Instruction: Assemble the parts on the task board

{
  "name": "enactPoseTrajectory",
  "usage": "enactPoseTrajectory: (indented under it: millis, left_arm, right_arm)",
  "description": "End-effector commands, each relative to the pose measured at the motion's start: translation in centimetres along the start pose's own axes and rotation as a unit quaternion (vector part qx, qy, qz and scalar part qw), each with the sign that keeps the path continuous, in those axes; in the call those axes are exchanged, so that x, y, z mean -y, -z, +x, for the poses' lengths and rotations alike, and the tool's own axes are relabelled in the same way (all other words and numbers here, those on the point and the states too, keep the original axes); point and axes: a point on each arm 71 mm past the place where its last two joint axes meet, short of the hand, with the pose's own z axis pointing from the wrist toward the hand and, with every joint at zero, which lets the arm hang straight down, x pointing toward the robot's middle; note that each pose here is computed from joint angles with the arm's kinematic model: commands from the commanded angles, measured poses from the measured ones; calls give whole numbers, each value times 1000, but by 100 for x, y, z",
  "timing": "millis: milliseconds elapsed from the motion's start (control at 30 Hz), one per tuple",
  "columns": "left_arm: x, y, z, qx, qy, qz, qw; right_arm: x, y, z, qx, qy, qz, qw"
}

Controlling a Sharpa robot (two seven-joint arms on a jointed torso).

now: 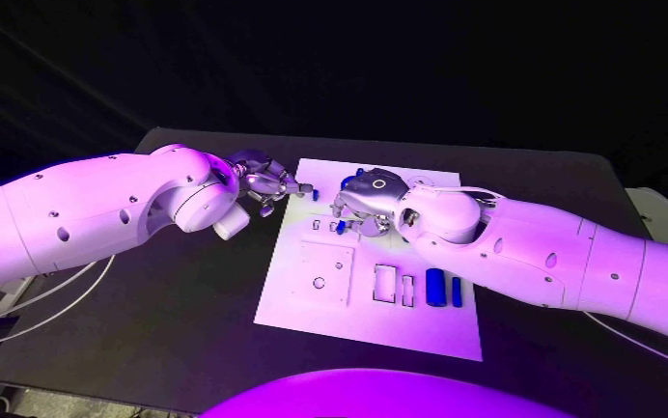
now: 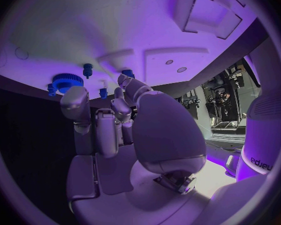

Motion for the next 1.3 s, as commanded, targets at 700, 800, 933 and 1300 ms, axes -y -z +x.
enactPoseTrajectory:
  millis: [700,800,933,1300]
  left_arm:
    - [34,-12,44,-19,1,6,1000]
    - [47,-25,66,-26,-4,6,1000]
    - [89,-69,126,-38,-30,5,999]
    - [343,-205,215,-74,-173,-41,981]
  right_arm:
    - [63,311,-237,39,-28,11,999]
    - [165,444,-375,61,-85,26,994]
    - [398,681,-513,88,-196,75,974]
    - [868,1308,-632,145,-408,156,888]
